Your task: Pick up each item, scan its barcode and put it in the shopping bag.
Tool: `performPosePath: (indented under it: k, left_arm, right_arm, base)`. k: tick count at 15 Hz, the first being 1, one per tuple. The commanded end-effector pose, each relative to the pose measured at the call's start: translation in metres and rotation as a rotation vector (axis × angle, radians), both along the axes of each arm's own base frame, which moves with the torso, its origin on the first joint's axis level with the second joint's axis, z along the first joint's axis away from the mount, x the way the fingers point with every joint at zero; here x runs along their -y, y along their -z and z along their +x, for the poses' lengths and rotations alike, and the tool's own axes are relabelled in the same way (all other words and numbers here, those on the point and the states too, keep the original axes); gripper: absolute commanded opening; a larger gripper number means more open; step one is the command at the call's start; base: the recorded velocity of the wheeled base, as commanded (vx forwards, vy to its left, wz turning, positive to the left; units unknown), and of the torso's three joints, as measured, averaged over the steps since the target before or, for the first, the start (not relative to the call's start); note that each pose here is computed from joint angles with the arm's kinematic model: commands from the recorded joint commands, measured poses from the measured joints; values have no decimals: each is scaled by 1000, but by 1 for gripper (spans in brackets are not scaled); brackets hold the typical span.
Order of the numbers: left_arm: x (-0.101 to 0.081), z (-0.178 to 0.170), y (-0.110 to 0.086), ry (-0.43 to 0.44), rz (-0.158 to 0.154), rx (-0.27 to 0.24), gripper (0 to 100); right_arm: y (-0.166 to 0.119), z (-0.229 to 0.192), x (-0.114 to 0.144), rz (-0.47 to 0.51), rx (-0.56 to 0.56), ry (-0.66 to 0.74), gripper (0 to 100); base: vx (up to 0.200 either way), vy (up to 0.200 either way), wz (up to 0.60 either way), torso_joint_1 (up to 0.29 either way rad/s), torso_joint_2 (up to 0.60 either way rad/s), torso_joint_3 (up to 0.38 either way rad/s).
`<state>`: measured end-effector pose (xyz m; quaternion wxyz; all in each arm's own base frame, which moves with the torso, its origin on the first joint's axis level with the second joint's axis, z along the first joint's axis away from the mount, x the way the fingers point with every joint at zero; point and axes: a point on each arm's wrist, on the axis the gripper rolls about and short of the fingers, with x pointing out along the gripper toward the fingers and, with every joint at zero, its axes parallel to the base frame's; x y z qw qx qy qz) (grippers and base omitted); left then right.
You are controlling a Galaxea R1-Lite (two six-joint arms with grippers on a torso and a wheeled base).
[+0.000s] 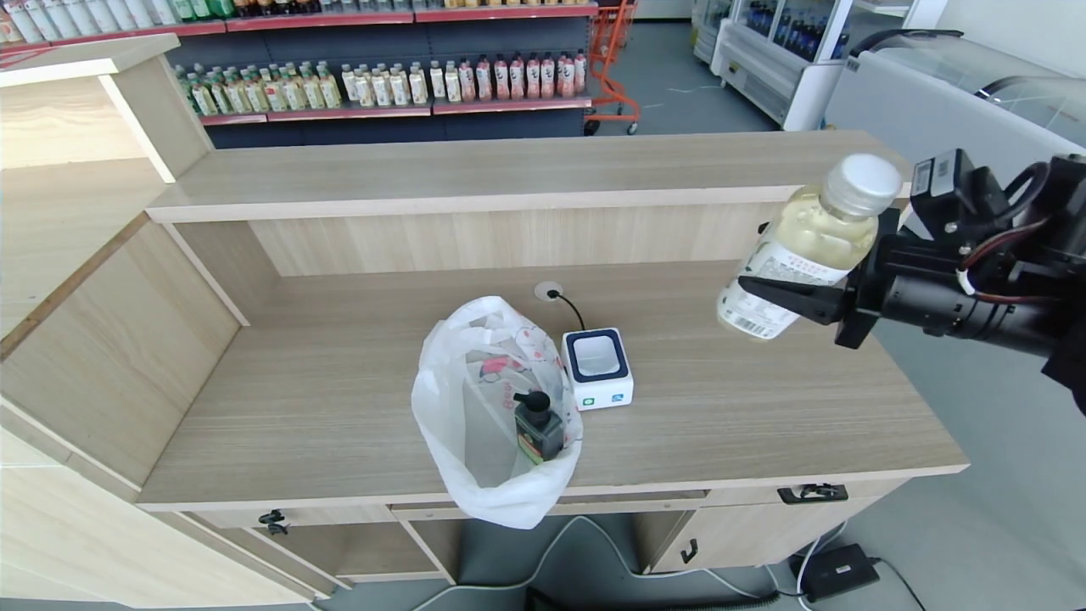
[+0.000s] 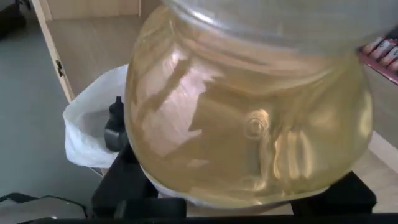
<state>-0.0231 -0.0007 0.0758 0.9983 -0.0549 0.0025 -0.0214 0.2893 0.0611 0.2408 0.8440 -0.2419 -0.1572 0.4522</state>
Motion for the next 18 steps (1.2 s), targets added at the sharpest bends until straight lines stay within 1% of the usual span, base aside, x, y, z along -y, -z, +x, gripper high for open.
performPosePath:
  k: [1,2,3,4,8,11,14,18]
  left_arm:
    - [0,0,0,0,-1,-1,100]
    - [0,0,0,0,-1,-1,100]
    - [0,0,0,0,-1,-1,100]
    - [0,0,0,0,-1,-1,100]
    - [0,0,0,0,-1,-1,100]
    - [0,0,0,0,-1,-1,100]
    - [0,0,0,0,-1,-1,100]
    - [0,0,0,0,-1,-1,100]
  right_arm:
    - [47,54,-15,-51,48,-20,0]
    - [61,67,-18,-79,99,-47,0]
    - [65,70,-19,-88,112,-62,0]
    - [78,84,-22,-125,174,-96,0]
    - [98,101,-26,-189,272,-164,0]
    - [109,107,-24,-231,359,-213,0]
    - [118,114,-20,-247,409,-248,0]
    - [111,137,-28,-243,504,-270,0]
  base:
    - [0,0,0,0,0,0]
    - [0,0,0,0,0,0]
    - [0,0,0,0,0,0]
    - [0,0,0,0,0,0]
    - [0,0,0,0,0,0]
    - [0,0,0,0,0,0]
    - [0,0,0,0,0,0]
    - [0,0,0,0,0,0]
